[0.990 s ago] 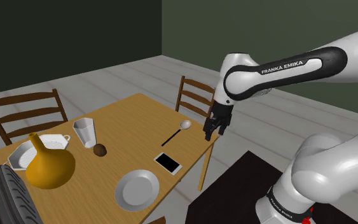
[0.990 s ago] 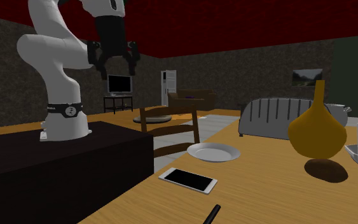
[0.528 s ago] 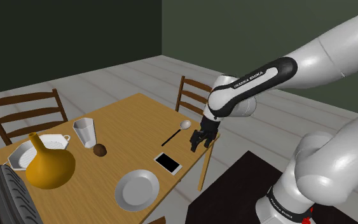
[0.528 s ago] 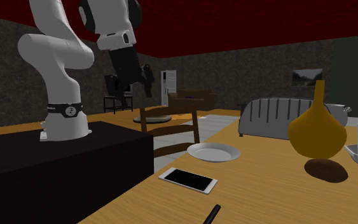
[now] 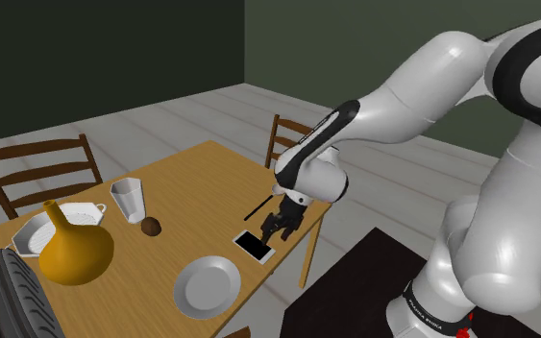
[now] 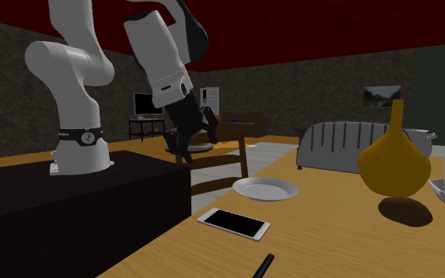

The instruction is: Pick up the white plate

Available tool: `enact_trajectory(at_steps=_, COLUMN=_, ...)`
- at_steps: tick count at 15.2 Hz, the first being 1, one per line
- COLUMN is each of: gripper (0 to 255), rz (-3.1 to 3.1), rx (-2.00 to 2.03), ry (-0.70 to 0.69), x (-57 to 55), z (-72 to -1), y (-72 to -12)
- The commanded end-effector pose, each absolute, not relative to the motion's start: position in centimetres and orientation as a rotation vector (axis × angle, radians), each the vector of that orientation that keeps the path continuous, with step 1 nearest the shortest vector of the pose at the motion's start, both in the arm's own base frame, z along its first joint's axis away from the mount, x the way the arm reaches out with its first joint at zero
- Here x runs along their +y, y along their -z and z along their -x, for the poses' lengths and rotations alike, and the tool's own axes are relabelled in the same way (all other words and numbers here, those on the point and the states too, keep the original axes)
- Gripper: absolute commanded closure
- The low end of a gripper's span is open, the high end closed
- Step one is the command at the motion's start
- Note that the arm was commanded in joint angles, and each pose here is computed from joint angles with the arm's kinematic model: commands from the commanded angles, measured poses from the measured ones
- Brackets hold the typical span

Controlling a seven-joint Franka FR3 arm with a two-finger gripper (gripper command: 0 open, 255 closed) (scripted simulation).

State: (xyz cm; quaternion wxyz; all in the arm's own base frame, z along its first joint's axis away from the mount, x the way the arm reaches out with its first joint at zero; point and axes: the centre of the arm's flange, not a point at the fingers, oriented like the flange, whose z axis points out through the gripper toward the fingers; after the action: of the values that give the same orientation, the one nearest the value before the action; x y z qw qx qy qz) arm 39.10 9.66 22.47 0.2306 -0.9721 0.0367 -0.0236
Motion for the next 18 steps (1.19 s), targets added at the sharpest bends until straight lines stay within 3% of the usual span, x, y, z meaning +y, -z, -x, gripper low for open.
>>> enact_trajectory(at_steps=1, gripper=0, rz=2.634, rx=0.116, ry=0.093, x=10.6, z=-40.0, y=-20.3)
enact_trajectory(at_steps=10, gripper=0, rz=2.467, rx=0.149, ry=0.185, x=16.1, z=-44.6, y=-12.5)
enact_trajectory(at_steps=18, gripper=0, rz=2.467, rx=0.149, ry=0.185, x=16.1, z=-44.6, y=-8.5)
